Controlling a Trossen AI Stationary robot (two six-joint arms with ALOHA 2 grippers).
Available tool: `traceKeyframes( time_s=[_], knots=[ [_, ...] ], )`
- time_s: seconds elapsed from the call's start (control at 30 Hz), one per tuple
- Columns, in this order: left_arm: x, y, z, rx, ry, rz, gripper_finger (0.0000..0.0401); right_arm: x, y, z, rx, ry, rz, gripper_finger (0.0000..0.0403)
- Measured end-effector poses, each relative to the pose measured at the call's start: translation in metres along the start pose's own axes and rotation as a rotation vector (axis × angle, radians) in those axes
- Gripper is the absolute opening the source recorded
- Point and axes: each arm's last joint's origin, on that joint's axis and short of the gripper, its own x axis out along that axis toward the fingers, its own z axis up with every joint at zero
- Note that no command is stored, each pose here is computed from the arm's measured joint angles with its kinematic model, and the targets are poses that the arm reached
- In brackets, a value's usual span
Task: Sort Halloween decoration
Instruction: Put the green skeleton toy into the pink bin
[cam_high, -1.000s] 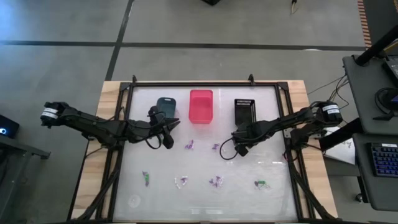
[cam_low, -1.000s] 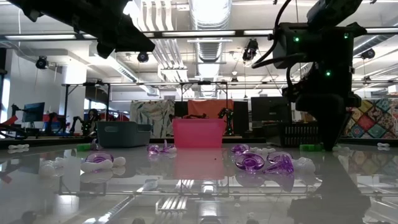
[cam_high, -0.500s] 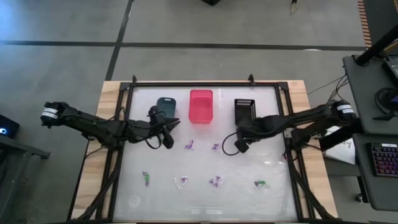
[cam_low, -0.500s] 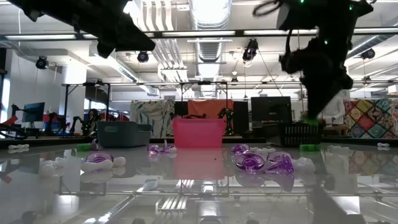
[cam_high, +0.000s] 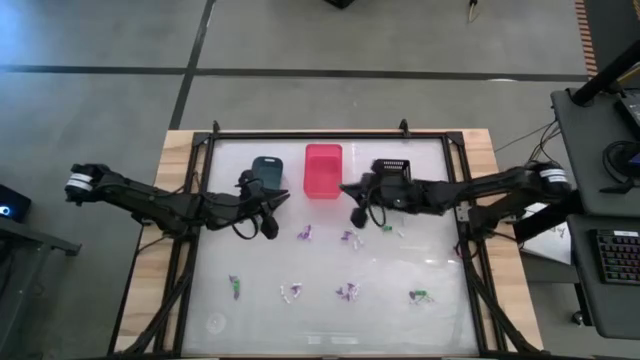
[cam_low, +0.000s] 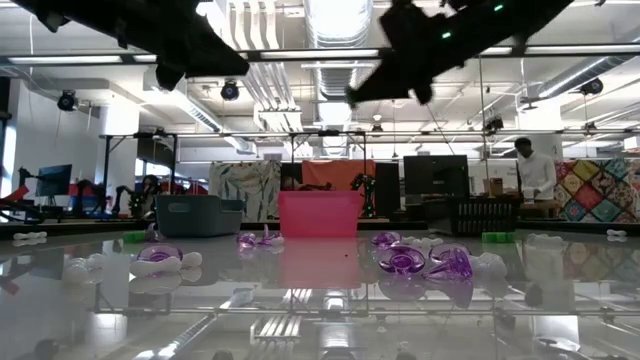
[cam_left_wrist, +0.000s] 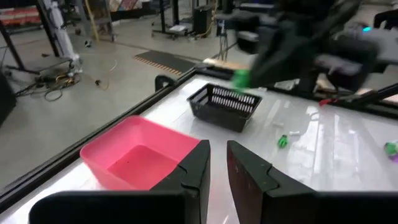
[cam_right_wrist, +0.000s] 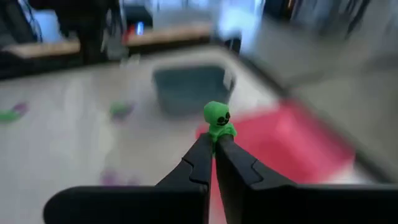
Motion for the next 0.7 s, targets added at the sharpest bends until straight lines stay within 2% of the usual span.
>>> traceKeyframes(
  time_s=[0.1,0.2,0.4,0.5,0.7],
  knots=[
    [-0.007,0.001,0.006,0.002,-0.028,-0.019,0.0037,0.025,-0.010,-0.002,-0.071,-0.111,-0.054,0.0008],
    [-0.013,0.003,0.012,0.000,-0.058,-0.029,0.0037,0.047,-0.025,-0.011,-0.098,-0.153,-0.122,0.0009],
    [-0.022,0.008,0.020,0.007,-0.094,-0.035,0.0037,0.083,-0.052,-0.036,-0.025,-0.133,-0.210,0.0009],
    [-0.023,0.009,0.020,0.007,-0.096,-0.035,0.0037,0.092,-0.060,-0.043,0.048,-0.118,-0.229,0.0009],
    [-0.020,0.007,0.017,0.018,-0.082,-0.032,0.0037,0.092,-0.061,-0.041,0.055,-0.122,-0.228,0.0013]
  ],
)
